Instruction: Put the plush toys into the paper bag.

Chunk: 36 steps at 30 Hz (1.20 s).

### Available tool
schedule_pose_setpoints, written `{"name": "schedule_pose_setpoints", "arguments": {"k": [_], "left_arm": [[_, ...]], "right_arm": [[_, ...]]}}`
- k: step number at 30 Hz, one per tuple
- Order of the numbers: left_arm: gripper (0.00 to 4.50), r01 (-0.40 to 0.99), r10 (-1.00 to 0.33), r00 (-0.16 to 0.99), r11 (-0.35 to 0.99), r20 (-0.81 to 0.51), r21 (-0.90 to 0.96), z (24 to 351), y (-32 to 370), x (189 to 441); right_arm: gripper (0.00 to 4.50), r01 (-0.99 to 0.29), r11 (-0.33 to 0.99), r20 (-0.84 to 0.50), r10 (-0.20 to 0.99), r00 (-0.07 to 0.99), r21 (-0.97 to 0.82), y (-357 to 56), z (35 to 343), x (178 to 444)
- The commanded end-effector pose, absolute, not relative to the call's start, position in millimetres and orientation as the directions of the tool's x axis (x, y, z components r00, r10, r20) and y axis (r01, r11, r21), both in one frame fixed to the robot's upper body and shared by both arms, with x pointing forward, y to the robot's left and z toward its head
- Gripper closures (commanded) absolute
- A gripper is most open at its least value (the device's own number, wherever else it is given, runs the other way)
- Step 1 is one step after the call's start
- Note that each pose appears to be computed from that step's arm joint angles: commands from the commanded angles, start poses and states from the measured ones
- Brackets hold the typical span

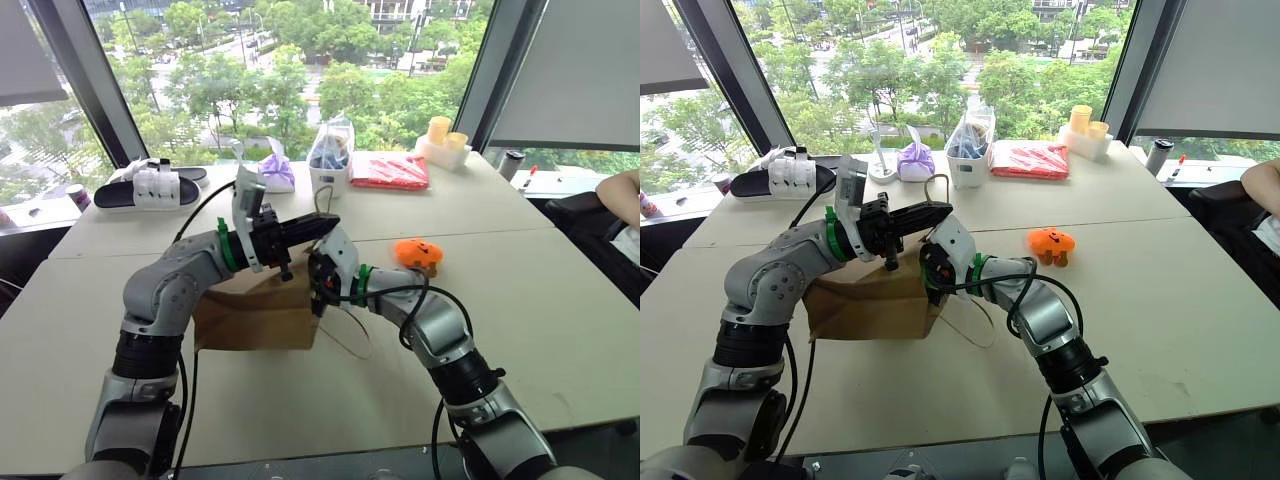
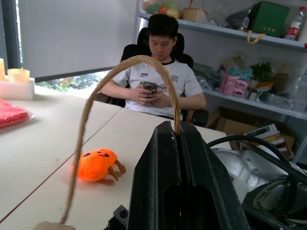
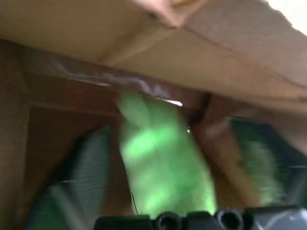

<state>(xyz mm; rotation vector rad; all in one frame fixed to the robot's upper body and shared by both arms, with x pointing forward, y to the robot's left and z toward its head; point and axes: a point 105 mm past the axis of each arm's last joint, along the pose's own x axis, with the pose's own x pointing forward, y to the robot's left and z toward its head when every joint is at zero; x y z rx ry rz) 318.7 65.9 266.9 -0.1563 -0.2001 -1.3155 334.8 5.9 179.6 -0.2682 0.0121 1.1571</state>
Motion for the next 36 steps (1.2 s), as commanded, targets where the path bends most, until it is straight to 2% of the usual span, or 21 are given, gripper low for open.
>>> {"name": "schedule_pose_setpoints", "arguments": {"k": [1, 7, 13, 17, 19, 22, 28, 36], "left_arm": [[4.5, 0.969, -0.942, 0.229, 0.245, 0.246, 0.036, 274.1, 70.8, 312.6], [4.5, 0.962, -0.95, 0.256, 0.269, 0.181, 0.05, 262.4, 86.0, 311.0], [4.5, 0.948, -0.941, 0.306, 0.315, 0.141, 0.046, 252.8, 103.7, 308.9], [4.5, 0.944, -0.938, 0.319, 0.327, 0.134, 0.042, 249.9, 107.8, 305.7], [4.5, 0.943, -0.937, 0.324, 0.331, 0.129, 0.042, 248.1, 108.7, 303.2], [4.5, 0.94, -0.935, 0.33, 0.338, 0.127, 0.043, 247.1, 110.0, 300.2], [4.5, 0.931, -0.927, 0.353, 0.361, 0.128, 0.046, 248.0, 112.0, 295.8], [4.5, 0.923, -0.919, 0.374, 0.382, 0.122, 0.049, 247.0, 113.0, 291.7]], "right_arm": [[0.02, -0.914, 0.327, -0.094, 0.929, 0.358, -0.241, 5.6, 200.3, 318.1], [0.02, -0.902, 0.336, -0.129, 0.916, 0.38, -0.273, -35.5, 213.1, 293.9], [0.02, -0.838, 0.459, -0.102, 0.857, 0.505, -0.294, -84.4, 236.5, 294.6], [0.02, -0.722, 0.623, -0.09, 0.735, 0.672, -0.301, -126.4, 236.4, 326.5], [0.02, -0.623, 0.707, -0.128, 0.621, 0.773, -0.335, -152.4, 222.3, 352.6], [0.02, -0.513, 0.774, -0.172, 0.485, 0.857, -0.372, -179.3, 196.8, 384.7], [0.02, -0.389, 0.82, -0.2, 0.334, 0.921, -0.421, -193.8, 153.0, 428.5], [0.02, -0.269, 0.794, -0.188, 0.197, 0.962, -0.545, -200.6, 128.6, 454.4]]}}
